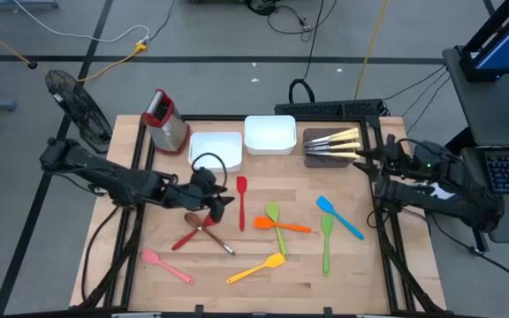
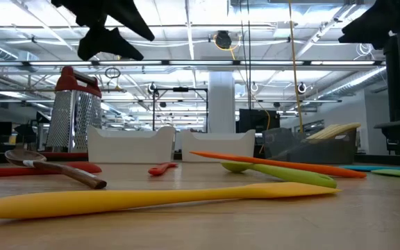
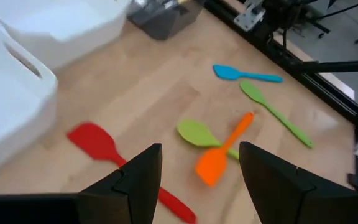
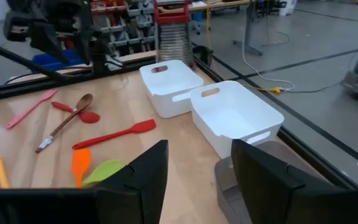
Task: Pick & Place Kitchen Items
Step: Put the wooden serving spoon into the left white bin
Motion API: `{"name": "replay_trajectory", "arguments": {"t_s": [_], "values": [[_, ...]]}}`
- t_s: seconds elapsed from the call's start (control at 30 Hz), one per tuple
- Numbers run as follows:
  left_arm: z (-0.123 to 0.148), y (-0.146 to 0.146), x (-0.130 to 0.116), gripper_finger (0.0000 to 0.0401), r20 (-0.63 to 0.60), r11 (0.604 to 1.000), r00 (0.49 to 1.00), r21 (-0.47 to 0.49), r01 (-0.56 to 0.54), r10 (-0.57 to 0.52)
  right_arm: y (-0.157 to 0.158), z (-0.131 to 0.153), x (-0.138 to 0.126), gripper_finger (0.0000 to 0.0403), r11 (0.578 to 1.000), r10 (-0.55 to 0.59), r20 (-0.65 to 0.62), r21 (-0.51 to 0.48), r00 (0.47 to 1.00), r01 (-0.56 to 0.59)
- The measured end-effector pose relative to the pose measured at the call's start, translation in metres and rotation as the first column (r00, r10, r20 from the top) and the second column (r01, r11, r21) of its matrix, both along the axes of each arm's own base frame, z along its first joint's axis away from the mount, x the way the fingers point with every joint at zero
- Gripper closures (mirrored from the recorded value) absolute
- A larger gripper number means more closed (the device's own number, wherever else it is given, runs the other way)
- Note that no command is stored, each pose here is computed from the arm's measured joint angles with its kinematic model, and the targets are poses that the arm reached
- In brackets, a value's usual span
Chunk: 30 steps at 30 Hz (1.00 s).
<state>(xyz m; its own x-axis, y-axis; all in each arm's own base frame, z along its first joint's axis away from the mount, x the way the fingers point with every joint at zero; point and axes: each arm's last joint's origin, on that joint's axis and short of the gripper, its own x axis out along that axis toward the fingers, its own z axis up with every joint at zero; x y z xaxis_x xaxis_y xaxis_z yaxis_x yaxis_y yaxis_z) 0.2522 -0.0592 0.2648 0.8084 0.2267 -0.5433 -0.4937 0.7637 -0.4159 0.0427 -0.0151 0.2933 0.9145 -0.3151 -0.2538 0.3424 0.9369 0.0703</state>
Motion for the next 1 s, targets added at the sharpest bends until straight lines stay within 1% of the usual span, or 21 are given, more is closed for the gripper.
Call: {"name": "replay_trajectory", "arguments": {"t_s": [0.17, 0.3, 0.5, 0.7, 0.83, 1.0], "values": [[0.001, -0.013, 0.01, 0.0183, -0.044, 0.994, 0.998, -0.1, -0.042, 0.037, 0.004, 0.001, -0.006, 0.0232, 0.998, 0.062, 0.038, 0.001, 0.997, -0.062], [0.0, -0.023, 0.016, 0.0183, -0.048, 0.982, 0.997, -0.171, -0.074, 0.067, 0.006, 0.001, -0.01, 0.0232, 0.998, 0.062, 0.061, -0.009, 0.996, -0.062], [-0.004, -0.038, 0.022, 0.0183, -0.053, 0.963, 0.994, -0.247, -0.103, 0.093, 0.008, 0.001, -0.018, 0.0232, 0.998, 0.062, 0.1, -0.024, 0.993, -0.06], [-0.009, -0.048, 0.021, 0.0183, -0.062, 0.926, 0.987, -0.343, -0.16, 0.148, 0.011, -0.001, -0.024, 0.0232, 0.998, 0.061, 0.156, -0.027, 0.986, -0.057], [-0.009, -0.051, 0.019, 0.0183, -0.06, 0.899, 0.982, -0.396, -0.186, 0.177, 0.009, -0.01, -0.018, 0.0232, 0.998, 0.061, 0.209, -0.019, 0.976, -0.058], [-0.01, -0.054, 0.017, 0.0183, -0.078, 0.856, 0.971, -0.46, -0.237, 0.227, 0.008, -0.023, -0.007, 0.0232, 0.988, 0.155, 0.186, -0.001, 0.97, -0.157]]}}
